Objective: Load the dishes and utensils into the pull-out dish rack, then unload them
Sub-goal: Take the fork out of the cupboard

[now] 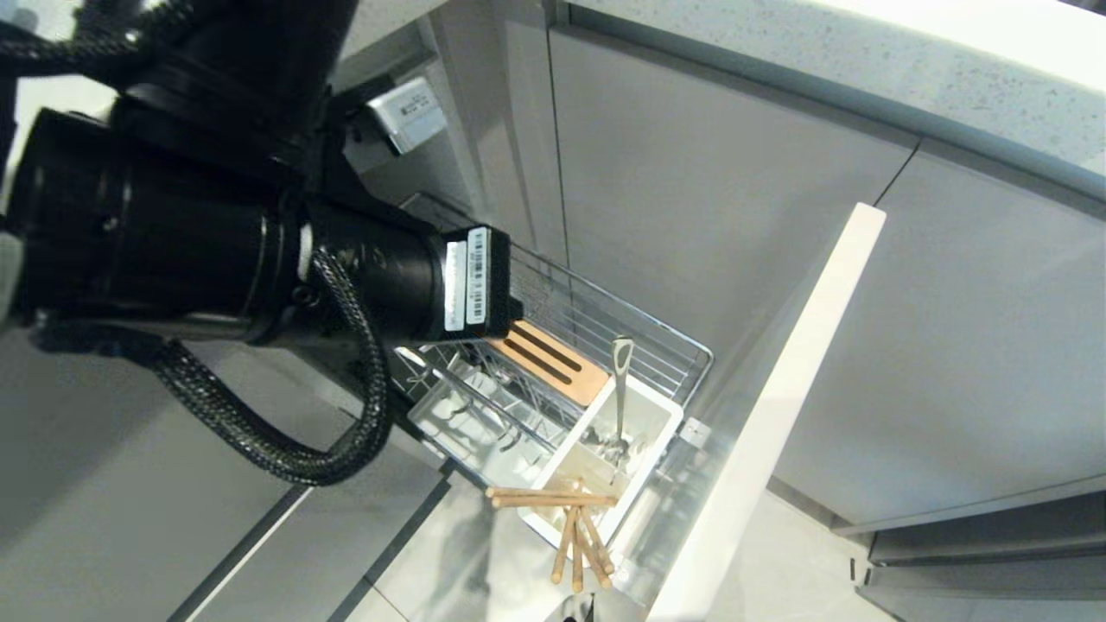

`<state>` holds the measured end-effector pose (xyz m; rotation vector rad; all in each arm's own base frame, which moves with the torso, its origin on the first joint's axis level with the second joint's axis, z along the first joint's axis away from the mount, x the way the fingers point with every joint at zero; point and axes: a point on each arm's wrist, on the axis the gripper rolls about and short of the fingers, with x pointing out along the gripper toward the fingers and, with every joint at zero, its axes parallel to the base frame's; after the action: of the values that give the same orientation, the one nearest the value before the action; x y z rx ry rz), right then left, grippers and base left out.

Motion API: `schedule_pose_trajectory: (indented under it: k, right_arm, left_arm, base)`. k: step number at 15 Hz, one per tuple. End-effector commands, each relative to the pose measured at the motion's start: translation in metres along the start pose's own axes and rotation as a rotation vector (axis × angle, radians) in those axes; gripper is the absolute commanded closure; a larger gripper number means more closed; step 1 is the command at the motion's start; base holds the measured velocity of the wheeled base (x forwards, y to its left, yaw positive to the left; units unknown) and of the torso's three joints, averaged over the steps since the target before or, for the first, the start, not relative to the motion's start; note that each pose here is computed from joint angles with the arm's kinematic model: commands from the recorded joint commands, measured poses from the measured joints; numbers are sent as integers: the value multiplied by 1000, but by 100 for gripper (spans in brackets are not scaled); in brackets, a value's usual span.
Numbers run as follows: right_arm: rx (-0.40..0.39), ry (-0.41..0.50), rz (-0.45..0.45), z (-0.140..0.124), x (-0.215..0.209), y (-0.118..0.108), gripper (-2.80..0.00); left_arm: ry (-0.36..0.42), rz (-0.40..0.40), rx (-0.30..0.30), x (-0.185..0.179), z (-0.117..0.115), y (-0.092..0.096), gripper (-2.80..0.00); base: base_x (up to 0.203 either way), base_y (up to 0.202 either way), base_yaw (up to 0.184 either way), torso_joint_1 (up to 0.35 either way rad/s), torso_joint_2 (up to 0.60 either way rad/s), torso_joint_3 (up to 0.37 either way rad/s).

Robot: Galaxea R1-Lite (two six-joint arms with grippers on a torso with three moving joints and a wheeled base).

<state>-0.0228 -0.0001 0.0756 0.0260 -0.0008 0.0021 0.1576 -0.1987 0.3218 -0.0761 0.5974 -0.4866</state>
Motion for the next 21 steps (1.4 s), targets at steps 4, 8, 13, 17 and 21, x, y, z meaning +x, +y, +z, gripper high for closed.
schedule_pose_trajectory:
  k: [4, 8, 13, 17, 21]
  right_arm:
    - [0, 1, 1, 0, 0, 0, 0]
    - [0, 1, 1, 0, 0, 0, 0]
    - [0, 0, 1, 0, 0, 0, 0]
    - [0, 1, 0, 0, 0, 0, 0]
    - [0, 1, 1, 0, 0, 0, 0]
  left_arm:
    - [73, 14, 89, 37, -16, -12, -280]
    - [5, -6, 244, 50, -13, -15, -280]
    - [-28, -11, 373, 74, -21, -16, -280]
    - [-47, -38, 481, 91, -36, -16, -280]
    - [-107, -52, 655, 103, -41, -7, -280]
  base:
    - [0, 0, 0, 0, 0, 0]
    - [0, 0, 0, 0, 0, 0]
    - [0, 0, 0, 0, 0, 0]
    - [0, 0, 0, 0, 0, 0]
    - [0, 0, 0, 0, 0, 0]
